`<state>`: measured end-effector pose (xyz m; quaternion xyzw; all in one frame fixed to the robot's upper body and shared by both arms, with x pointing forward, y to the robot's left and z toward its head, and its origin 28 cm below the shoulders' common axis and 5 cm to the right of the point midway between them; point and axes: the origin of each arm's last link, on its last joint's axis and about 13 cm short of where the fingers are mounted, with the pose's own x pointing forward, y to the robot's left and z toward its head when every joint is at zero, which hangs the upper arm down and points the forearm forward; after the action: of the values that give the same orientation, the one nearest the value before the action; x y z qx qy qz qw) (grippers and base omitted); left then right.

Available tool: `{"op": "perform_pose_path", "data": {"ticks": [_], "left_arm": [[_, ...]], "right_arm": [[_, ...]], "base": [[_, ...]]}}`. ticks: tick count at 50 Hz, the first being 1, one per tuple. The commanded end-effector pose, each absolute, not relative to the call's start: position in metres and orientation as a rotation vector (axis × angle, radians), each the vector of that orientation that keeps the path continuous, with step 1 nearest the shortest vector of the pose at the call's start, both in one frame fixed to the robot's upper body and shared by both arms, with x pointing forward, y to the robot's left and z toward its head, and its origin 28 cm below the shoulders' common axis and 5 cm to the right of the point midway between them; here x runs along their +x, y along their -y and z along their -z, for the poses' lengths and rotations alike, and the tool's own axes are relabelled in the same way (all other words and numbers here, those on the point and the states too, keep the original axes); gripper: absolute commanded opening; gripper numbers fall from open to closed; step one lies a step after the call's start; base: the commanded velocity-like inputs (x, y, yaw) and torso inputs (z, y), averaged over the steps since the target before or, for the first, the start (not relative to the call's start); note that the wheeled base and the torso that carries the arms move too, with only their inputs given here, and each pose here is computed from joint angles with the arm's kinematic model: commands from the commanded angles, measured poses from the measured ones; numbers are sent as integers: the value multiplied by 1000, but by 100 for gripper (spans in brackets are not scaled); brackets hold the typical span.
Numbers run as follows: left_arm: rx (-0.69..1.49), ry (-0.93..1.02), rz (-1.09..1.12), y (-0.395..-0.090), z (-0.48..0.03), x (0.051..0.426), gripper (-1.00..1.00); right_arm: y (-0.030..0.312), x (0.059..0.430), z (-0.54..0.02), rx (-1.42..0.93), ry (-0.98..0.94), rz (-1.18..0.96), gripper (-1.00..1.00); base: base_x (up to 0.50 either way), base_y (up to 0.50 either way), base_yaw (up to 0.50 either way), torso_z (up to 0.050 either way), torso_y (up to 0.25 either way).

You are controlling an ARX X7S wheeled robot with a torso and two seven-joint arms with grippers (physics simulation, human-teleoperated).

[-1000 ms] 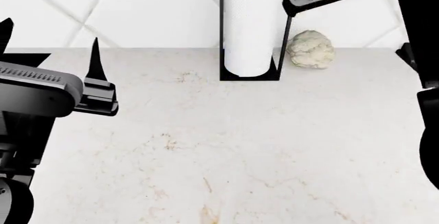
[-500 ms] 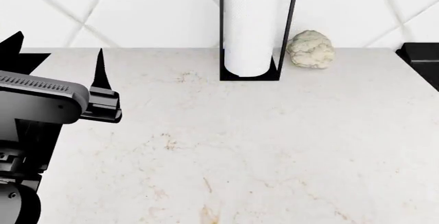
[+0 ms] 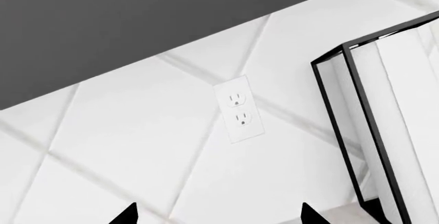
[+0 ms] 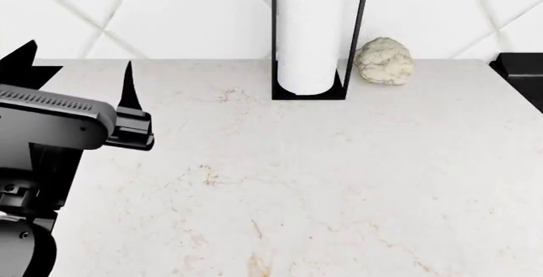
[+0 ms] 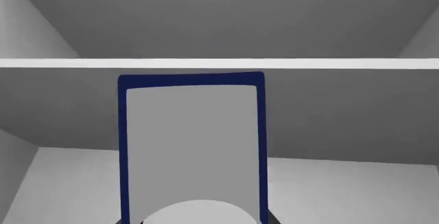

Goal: A wet mug is on the counter and needs to be dried. Pick it up and place it upside down in the open cabinet.

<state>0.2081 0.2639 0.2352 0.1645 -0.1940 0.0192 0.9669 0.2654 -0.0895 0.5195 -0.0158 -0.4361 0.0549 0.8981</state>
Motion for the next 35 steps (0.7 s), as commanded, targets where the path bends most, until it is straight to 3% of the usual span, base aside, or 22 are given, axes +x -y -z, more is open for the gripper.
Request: {"op": "perform_pose_path", "data": {"ticks": [1,35], "left_arm": [[332,396,-32,-263,-236,212,100],[313,381,-33,-264,-228,210,100]], "right_arm": [[85,285,-548,-51,899,-88,-100],[75,325,-561,-127,748,-70,-100]], "base": [[0,0,0,0,0],[0,0,0,0,0]]}}
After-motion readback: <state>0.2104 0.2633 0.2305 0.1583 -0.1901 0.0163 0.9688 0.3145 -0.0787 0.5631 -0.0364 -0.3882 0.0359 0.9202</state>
